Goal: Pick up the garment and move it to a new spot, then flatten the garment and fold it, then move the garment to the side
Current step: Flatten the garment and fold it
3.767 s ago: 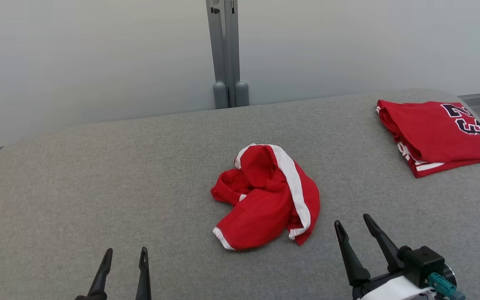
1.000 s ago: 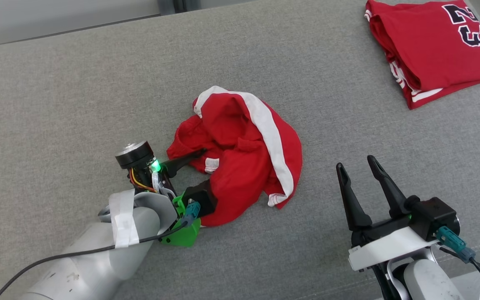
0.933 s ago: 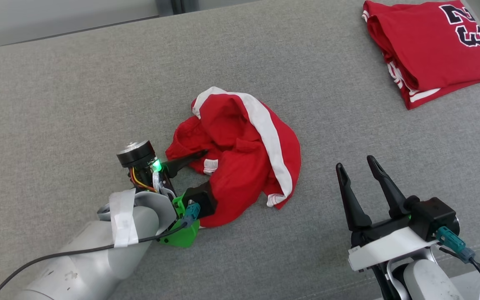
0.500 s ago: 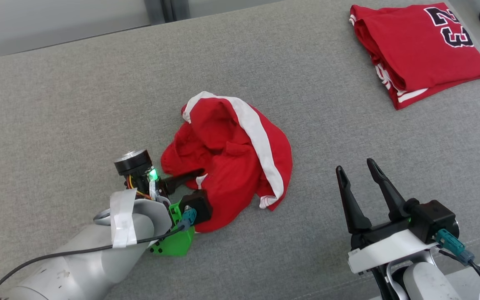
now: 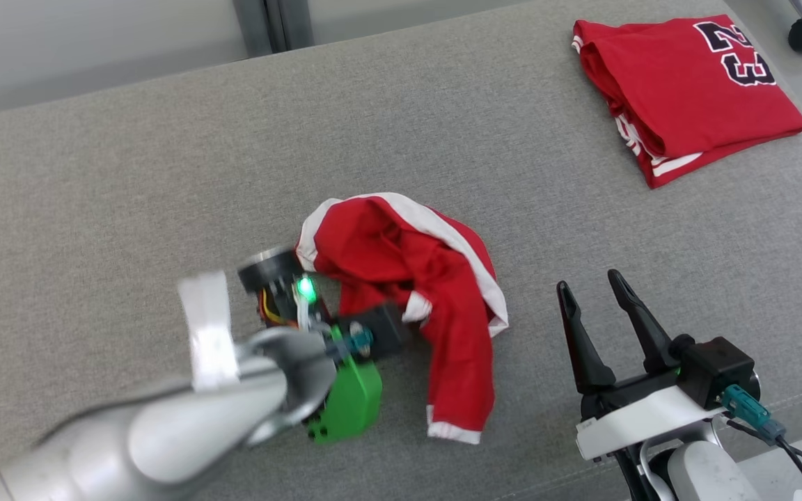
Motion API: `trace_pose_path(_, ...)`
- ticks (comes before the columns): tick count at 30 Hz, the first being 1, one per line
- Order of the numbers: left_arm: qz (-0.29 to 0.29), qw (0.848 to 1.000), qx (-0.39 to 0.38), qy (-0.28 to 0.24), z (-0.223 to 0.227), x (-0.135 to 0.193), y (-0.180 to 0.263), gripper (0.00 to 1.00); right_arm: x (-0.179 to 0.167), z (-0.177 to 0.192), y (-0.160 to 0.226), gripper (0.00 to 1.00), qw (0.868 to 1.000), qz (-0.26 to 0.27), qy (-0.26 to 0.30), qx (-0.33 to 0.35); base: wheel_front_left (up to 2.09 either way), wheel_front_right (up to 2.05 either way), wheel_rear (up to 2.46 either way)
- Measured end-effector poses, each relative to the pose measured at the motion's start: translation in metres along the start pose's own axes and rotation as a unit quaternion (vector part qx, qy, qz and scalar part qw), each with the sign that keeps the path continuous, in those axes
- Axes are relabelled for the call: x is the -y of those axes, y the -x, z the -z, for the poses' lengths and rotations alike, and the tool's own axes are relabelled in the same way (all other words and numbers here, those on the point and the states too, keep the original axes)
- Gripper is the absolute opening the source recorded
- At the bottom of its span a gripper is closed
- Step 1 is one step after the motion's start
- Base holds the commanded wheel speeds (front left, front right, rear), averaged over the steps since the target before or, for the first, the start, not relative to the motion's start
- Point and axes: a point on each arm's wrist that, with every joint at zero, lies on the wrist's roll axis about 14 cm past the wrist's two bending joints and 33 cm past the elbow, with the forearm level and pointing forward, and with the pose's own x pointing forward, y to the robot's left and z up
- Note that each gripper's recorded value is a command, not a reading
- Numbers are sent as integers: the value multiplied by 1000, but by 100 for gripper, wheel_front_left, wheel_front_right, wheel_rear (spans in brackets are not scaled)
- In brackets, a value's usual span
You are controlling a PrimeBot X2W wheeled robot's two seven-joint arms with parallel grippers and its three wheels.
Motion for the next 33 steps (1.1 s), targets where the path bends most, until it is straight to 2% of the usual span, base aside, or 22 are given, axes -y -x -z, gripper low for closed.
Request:
trace_pose_path(4,-16,996,85,22,-88,-54,27,0,-1,-4,2,100,1000,2,-5,6,0,0,0)
trace_pose_path(7,-34,992,123,17,-130,-82,41,0,-1,-6,5,100,1000,6,-9,9,0,0,0)
trace_pose_path(10,-51,989,136,28,-146,-102,46,0,3,-8,9,100,1000,15,-10,12,0,0,0)
trace_pose_path(12,-61,986,133,75,-137,-111,43,0,6,-8,13,100,1000,21,-10,13,0,0,0)
trace_pose_path(14,-60,981,115,141,-113,-109,36,0,8,-10,15,100,999,27,-11,15,0,0,0)
trace_pose_path(17,-73,973,86,204,-76,-107,33,0,12,-10,18,100,999,34,-12,15,0,0,0)
trace_pose_path(24,-124,942,67,305,-8,-99,56,0,5,17,24,100,999,28,-35,-25,0,0,0)
trace_pose_path(30,-166,918,80,352,18,-93,87,0,-3,60,33,100,991,22,-91,-91,0,0,0)
trace_pose_path(33,-186,907,91,366,23,-92,102,0,-8,69,29,100,987,13,-117,-108,0,0,0)
